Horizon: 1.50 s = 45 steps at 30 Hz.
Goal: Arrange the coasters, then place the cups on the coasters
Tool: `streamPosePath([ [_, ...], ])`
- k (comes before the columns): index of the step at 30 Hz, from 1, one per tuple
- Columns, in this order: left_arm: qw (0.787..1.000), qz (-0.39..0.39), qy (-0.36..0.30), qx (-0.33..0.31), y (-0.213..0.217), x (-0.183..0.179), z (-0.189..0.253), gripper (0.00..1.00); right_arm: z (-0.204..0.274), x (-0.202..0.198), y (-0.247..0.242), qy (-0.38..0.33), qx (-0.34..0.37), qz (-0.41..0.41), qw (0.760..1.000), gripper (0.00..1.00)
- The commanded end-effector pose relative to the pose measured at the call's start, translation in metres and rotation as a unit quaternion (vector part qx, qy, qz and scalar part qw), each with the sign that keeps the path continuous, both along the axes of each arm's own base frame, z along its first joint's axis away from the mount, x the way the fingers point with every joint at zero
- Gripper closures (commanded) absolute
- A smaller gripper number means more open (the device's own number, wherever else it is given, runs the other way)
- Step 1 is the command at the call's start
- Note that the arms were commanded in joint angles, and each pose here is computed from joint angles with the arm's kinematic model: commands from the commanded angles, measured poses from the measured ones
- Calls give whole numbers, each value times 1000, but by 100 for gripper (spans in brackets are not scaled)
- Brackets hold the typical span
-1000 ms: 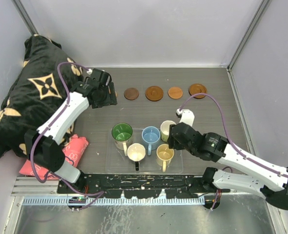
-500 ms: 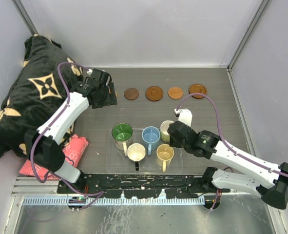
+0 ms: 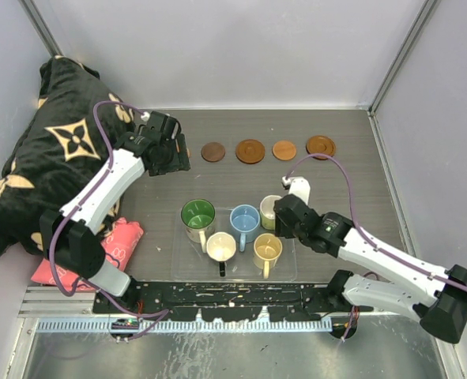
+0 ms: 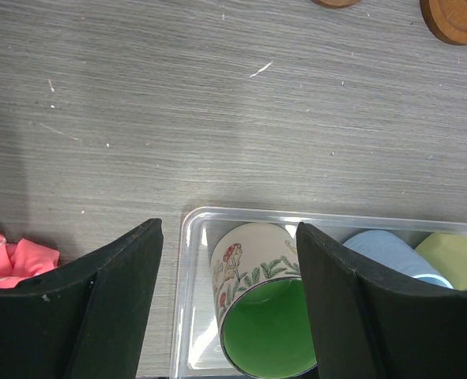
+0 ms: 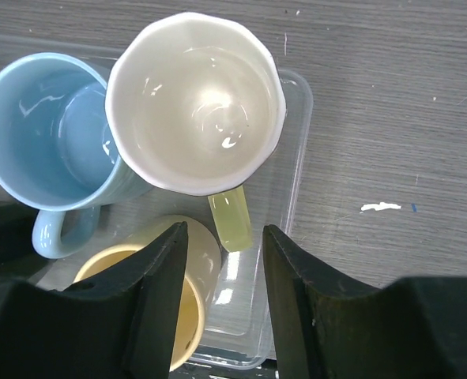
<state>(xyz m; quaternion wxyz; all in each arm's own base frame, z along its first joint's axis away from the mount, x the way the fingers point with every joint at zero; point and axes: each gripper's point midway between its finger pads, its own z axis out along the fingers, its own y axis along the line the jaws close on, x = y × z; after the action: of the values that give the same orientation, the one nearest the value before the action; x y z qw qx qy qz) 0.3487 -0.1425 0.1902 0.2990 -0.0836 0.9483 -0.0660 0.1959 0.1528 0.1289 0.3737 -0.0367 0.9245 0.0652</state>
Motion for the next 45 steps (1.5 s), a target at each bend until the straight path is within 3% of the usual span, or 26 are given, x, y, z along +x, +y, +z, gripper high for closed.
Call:
streamPosePath([
  [1, 999, -7, -31, -7, -2, 4, 21, 30, -4, 6, 6, -8, 10, 11, 1000, 52],
  [23, 1000, -6, -28, 7, 2, 5, 21, 30, -26, 25, 12, -10, 2, 17, 1000, 58],
  [34, 1000, -5, -24, 5, 0, 6, 19, 29, -29, 23, 7, -10, 2, 6, 1000, 72],
  [37, 1000, -6, -22, 4, -1, 6, 18, 29, -29, 22, 6, -10, 4, 4, 1000, 80],
  [41, 1000, -6, -23, 2, -1, 6, 19, 29, -31, 21, 4, -8, 0, 0, 1000, 98],
  [45, 1000, -6, -22, 1, -1, 5, 19, 29, -31, 20, 3, -5, 1, -2, 1000, 99],
])
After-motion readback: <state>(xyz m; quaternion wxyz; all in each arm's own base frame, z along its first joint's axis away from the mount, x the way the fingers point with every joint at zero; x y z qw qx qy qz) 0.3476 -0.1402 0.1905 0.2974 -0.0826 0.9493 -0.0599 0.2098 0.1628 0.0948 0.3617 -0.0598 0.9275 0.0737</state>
